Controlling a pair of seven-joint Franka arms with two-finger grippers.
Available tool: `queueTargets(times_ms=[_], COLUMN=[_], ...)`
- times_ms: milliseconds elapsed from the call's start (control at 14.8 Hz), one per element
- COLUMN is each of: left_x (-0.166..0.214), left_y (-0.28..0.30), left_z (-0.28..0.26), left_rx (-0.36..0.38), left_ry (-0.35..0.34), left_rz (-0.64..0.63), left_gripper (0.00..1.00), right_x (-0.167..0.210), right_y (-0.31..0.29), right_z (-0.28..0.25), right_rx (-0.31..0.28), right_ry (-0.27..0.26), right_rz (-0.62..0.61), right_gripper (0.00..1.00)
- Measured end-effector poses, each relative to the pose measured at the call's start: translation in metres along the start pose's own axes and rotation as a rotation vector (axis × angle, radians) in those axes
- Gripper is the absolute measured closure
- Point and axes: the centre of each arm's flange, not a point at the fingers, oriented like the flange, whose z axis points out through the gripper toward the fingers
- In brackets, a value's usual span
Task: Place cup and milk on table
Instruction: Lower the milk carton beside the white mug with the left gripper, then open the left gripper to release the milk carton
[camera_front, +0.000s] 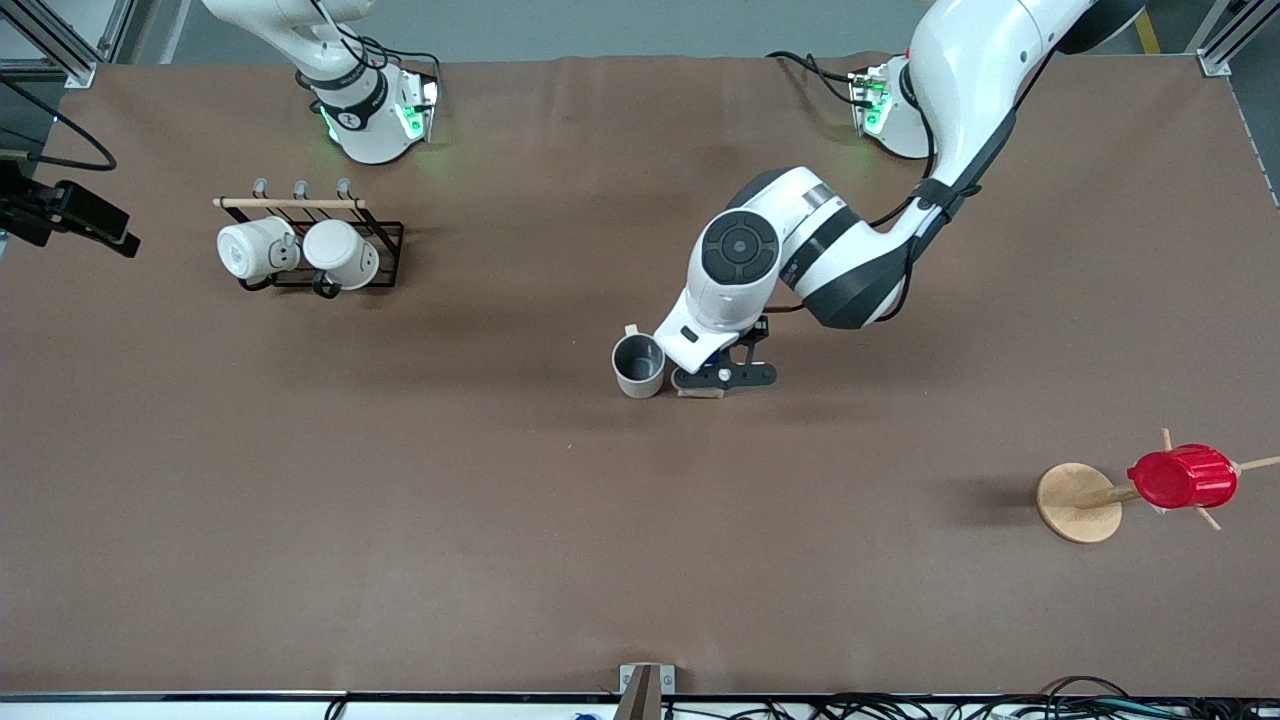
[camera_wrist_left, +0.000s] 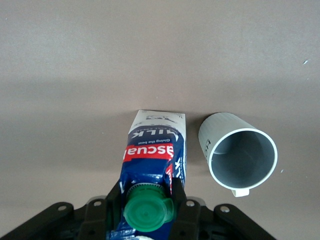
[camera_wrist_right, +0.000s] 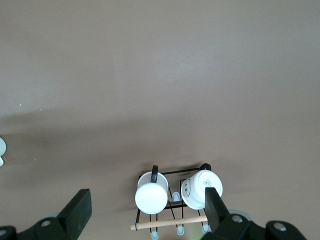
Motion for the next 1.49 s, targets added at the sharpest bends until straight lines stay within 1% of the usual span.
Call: queueTargets(times_ms=[203, 271, 474, 542, 677, 812, 948, 1083, 1219, 1354, 1490], left_x=[0.000, 0.001, 0.001, 0.002, 0.004, 0.008, 0.010, 0.013, 0.015, 0.019, 0.023], left_y=[0.000, 0.000, 0.000, 0.000, -0.001, -0.003, -0.015, -0.040, -0.071, -0.098, -0.118], left_z=[0.001, 0.001, 0.001, 0.000, -0.005, -0.024, -0.060, -0.100, -0.134, -0.158, -0.169], left_rx=[0.000, 0.000, -0.001, -0.003, -0.010, -0.026, -0.036, -0.032, -0.017, -0.023, -0.032], left_ry=[-0.002, -0.002, -0.002, 0.000, 0.008, 0.037, 0.077, 0.111, 0.136, 0.146, 0.136], left_rz=[0.000, -0.001, -0.001, -0.002, -0.009, -0.021, -0.046, -0.089, -0.135, -0.154, -0.152], left_gripper=[0.59, 0.54, 0.28, 0.17, 0.01, 0.00, 0.00, 0.00, 0.00, 0.00, 0.00], right_x=[-0.001, -0.001, -0.001, -0.001, -0.001, 0.000, 0.001, 0.001, 0.002, 0.003, 0.003], right_y=[0.000, 0.001, 0.006, 0.008, 0.014, 0.019, 0.022, 0.025, 0.026, 0.025, 0.023], right_z=[0.000, 0.001, 0.001, 0.002, 0.002, 0.001, -0.007, -0.016, -0.018, -0.017, -0.017], right_rx=[0.000, -0.001, -0.001, -0.001, -0.001, 0.000, 0.002, 0.003, 0.004, 0.005, 0.005], right_ry=[-0.005, -0.007, -0.015, -0.018, -0.019, -0.017, 0.006, 0.027, 0.031, 0.029, 0.028], right_rz=[0.000, 0.002, 0.007, 0.006, 0.008, 0.013, 0.017, 0.023, 0.025, 0.023, 0.018], right_gripper=[0.00, 0.00, 0.00, 0.00, 0.00, 0.00, 0.00, 0.00, 0.00, 0.00, 0.00])
